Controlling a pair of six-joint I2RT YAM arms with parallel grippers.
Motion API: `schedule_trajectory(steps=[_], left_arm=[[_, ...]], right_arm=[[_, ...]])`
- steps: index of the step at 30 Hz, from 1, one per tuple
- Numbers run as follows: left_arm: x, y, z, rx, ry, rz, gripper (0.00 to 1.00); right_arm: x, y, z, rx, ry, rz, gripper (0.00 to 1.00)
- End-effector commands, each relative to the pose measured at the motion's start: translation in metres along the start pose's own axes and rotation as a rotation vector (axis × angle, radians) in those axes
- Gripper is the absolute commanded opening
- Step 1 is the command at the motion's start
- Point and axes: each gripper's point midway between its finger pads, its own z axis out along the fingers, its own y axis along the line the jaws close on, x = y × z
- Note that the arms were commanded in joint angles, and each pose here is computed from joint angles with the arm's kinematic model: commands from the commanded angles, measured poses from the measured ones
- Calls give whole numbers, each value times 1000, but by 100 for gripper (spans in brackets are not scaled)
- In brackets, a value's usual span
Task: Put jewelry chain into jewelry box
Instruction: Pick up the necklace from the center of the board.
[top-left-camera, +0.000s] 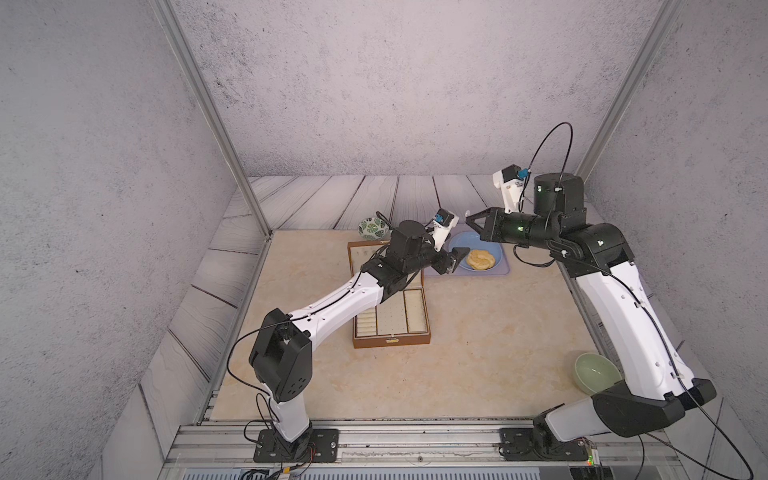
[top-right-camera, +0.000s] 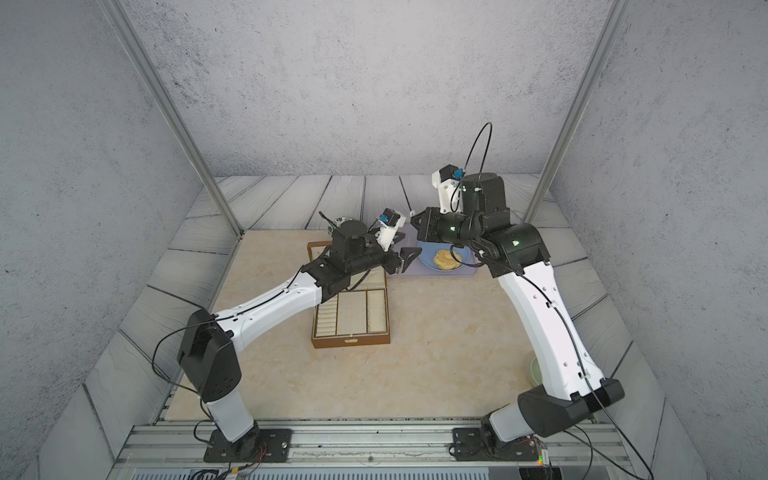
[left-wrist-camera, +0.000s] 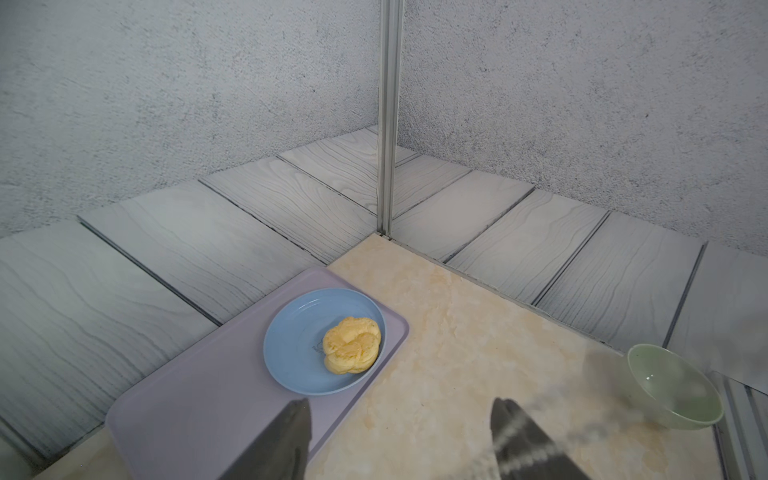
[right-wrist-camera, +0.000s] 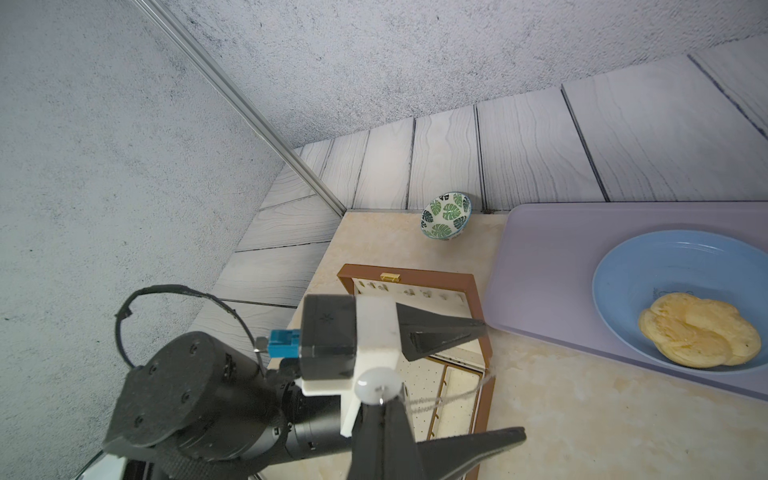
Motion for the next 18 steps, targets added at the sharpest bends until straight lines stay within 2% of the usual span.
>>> schedule_trajectory(steps=[1, 18], left_arm=[[-16, 9, 2, -59, -37, 27, 73], [-5, 19, -6, -122, -10, 67, 69]], right_arm=[[2, 6, -4, -26, -5, 1, 0], [5, -1, -5, 5, -20, 4, 0]])
